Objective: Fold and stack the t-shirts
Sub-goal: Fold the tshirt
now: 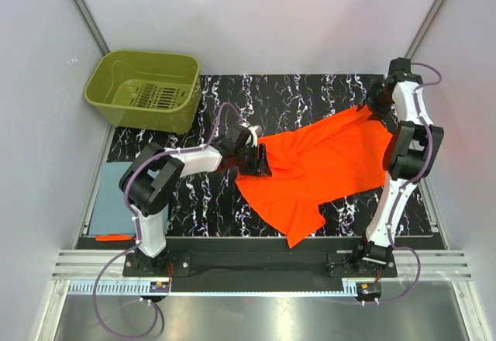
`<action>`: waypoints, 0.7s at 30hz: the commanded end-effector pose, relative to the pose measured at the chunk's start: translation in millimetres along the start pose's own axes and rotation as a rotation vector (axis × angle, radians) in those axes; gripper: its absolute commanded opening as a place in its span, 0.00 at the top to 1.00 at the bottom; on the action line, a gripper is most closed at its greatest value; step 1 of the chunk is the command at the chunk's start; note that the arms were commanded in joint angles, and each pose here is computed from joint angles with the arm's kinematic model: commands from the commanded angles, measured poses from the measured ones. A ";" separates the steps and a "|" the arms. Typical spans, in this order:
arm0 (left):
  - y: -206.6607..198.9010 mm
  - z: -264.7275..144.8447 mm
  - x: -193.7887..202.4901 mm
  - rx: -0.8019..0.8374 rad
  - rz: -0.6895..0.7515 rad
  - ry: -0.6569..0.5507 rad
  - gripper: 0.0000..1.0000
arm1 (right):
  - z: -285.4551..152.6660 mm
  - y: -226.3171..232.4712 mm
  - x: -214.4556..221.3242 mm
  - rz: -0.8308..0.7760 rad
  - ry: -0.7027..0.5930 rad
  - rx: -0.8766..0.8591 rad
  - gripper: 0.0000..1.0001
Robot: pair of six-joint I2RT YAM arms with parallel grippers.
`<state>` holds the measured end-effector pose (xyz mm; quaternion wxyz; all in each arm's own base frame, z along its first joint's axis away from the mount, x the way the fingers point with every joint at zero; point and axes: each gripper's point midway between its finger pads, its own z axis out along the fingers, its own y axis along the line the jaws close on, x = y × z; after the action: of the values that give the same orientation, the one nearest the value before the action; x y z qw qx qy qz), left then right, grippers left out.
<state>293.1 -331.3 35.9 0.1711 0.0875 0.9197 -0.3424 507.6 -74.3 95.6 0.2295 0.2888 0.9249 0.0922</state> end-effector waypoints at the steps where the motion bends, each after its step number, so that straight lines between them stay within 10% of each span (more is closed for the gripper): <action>1: -14.4 5.9 -24.9 0.036 0.034 -0.072 0.46 | -30.4 11.2 -24.7 -0.013 -0.094 -0.068 0.43; 21: -22.3 13.4 -36.8 0.052 0.023 -0.085 0.75 | -15.5 -3.0 -29.9 0.011 -0.079 -0.064 0.45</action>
<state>308.5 -343.9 32.5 0.1778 0.0768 0.9165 -0.3500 510.2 -89.0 100.8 0.2421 0.3000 0.9167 0.1047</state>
